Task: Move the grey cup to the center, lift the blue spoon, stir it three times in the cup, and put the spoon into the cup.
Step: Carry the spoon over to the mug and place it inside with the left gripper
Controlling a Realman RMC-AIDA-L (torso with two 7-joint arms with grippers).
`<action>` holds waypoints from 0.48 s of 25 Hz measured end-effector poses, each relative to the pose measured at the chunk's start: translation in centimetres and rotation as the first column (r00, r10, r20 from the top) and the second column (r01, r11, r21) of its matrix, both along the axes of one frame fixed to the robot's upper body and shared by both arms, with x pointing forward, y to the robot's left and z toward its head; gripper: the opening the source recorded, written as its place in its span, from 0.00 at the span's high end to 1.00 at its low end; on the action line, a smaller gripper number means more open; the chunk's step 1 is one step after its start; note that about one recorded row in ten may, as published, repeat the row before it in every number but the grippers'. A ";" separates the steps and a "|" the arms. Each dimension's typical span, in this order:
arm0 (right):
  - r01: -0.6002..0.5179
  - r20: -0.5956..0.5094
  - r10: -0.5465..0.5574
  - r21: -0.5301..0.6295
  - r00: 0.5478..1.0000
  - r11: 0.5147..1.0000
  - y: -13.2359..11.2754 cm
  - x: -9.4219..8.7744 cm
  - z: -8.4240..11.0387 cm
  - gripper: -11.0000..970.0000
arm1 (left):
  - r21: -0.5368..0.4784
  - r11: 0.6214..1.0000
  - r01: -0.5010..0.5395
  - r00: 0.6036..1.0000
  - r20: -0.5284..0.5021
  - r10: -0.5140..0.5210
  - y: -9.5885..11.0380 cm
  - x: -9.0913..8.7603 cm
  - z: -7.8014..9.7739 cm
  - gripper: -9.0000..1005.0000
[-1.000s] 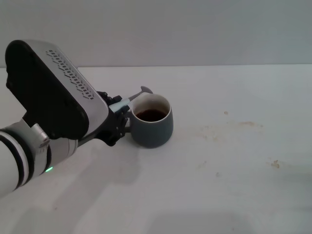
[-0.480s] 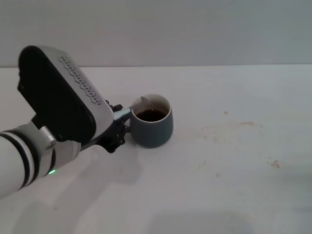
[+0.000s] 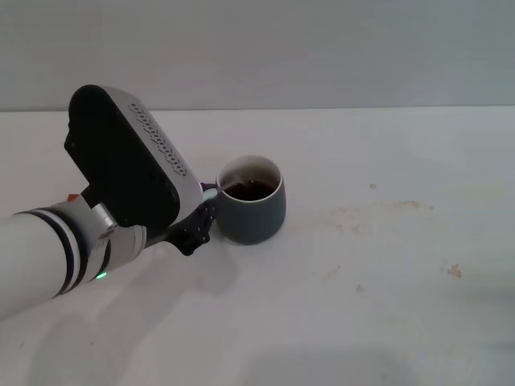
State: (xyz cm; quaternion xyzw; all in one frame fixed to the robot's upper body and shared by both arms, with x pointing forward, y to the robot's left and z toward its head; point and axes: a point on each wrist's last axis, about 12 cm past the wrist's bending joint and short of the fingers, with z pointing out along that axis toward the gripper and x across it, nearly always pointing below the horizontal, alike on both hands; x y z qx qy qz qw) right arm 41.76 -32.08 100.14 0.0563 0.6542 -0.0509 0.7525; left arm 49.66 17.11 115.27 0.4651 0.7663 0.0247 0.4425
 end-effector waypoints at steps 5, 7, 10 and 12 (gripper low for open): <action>0.000 -0.001 0.000 0.000 1.000 1.000 0.0 0.0 0.0 0.99 | 0.019 1.000 0.001 1.000 -0.015 0.000 0.0 0.9 -0.6 0.82; 0.000 -0.001 0.000 -0.001 1.000 1.000 0.0 0.0 0.0 0.99 | 0.026 1.000 0.003 1.000 -0.020 -0.002 0.0 1.1 -0.9 0.82; 0.000 -0.001 0.000 -0.001 1.000 1.000 0.0 0.0 0.0 0.99 | 0.033 0.999 0.010 1.000 -0.025 -0.009 -0.2 1.4 -1.1 0.82; -0.001 0.000 0.001 -0.001 1.000 1.000 0.0 0.0 0.0 0.99 | 0.038 0.999 0.016 1.000 -0.027 -0.015 -0.4 1.7 -1.2 0.82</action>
